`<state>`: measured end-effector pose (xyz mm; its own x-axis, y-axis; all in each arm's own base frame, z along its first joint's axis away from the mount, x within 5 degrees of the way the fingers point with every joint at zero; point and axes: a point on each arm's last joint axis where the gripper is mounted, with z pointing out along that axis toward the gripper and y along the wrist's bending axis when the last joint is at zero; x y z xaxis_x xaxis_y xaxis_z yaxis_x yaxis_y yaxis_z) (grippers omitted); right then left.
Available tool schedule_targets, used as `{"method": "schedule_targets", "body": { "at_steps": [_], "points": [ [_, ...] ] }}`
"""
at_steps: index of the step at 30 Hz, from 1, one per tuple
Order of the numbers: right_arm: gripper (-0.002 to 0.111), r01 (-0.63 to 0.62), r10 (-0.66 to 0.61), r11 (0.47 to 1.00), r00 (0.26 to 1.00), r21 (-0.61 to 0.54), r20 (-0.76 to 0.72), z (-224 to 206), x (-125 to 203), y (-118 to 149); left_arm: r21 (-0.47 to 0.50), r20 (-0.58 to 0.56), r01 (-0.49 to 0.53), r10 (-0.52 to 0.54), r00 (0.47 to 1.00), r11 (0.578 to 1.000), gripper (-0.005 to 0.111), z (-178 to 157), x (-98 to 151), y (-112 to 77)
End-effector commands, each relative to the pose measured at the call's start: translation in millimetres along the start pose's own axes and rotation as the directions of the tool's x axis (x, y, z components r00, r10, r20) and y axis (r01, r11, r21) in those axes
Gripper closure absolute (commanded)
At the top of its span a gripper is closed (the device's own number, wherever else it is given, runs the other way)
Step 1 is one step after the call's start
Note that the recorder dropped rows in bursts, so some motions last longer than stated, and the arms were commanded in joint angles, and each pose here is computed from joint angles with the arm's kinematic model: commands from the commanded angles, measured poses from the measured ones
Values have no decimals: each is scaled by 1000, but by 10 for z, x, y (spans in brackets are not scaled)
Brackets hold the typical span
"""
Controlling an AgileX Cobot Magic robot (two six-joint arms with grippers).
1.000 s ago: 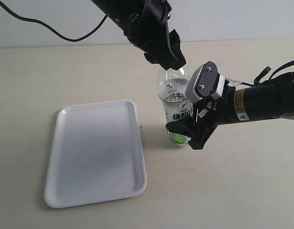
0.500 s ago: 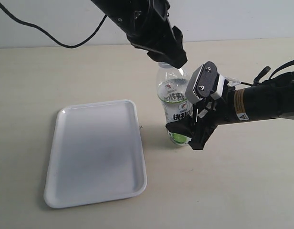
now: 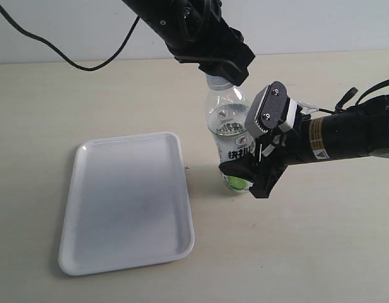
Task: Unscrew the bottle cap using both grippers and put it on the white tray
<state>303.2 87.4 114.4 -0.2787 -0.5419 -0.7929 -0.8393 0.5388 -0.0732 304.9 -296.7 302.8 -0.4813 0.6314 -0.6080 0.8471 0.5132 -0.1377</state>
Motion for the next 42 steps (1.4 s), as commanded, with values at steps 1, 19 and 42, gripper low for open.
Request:
{"method": "schedule_targets", "body": {
  "at_steps": [1,19,42],
  "points": [
    [108,22,-22,1000,999,4,24,-29,-63,-8,-35,68,-29,31,997,999,33,-163,-149,-3],
    [108,27,-26,999,999,36,-34,-29,-10,-39,-119,-120,-749,740,662,652,26,-598,-136,-5],
    [108,87,-82,995,994,59,-74,-26,29,-64,-41,-136,-903,893,429,427,43,-487,-129,-116]
  ]
}}
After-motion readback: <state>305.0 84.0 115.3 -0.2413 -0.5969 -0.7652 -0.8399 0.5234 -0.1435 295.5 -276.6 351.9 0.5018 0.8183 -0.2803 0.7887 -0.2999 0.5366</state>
